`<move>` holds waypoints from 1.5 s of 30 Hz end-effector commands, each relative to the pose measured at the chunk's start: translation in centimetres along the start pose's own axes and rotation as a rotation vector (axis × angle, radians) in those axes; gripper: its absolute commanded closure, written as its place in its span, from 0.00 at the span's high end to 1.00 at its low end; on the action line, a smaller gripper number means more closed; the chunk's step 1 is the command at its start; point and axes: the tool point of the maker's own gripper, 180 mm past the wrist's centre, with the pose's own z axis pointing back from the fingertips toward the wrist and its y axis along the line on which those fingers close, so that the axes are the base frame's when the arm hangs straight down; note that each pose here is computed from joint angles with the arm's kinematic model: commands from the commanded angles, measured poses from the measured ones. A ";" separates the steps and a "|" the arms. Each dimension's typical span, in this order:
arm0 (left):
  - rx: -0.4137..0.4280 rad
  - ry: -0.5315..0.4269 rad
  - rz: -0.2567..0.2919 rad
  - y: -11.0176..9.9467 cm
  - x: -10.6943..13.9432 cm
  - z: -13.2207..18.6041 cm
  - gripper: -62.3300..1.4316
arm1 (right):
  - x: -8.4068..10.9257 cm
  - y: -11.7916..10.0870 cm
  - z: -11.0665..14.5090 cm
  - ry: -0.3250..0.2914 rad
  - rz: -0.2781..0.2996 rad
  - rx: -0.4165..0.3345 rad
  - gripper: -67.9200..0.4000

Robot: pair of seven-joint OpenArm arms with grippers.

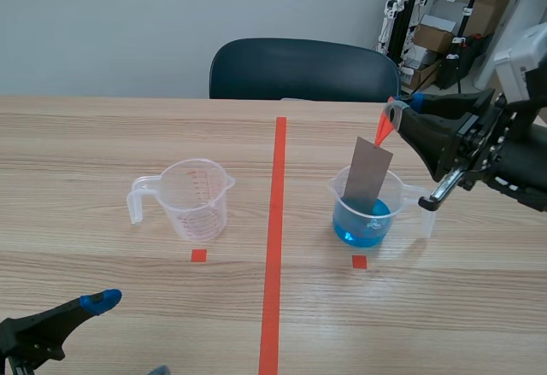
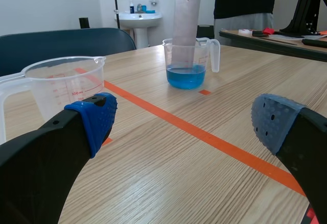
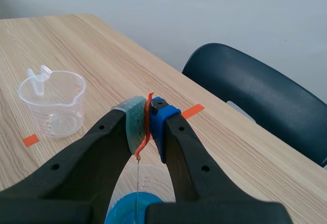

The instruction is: Do the redox reaction experiment. raise the plate out of the solution

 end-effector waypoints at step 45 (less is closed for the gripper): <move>-0.091 -0.030 -0.095 5.1 7.4 2.9 0.51 | 7.4 -2.5 2.6 -0.147 -0.018 0.084 0.01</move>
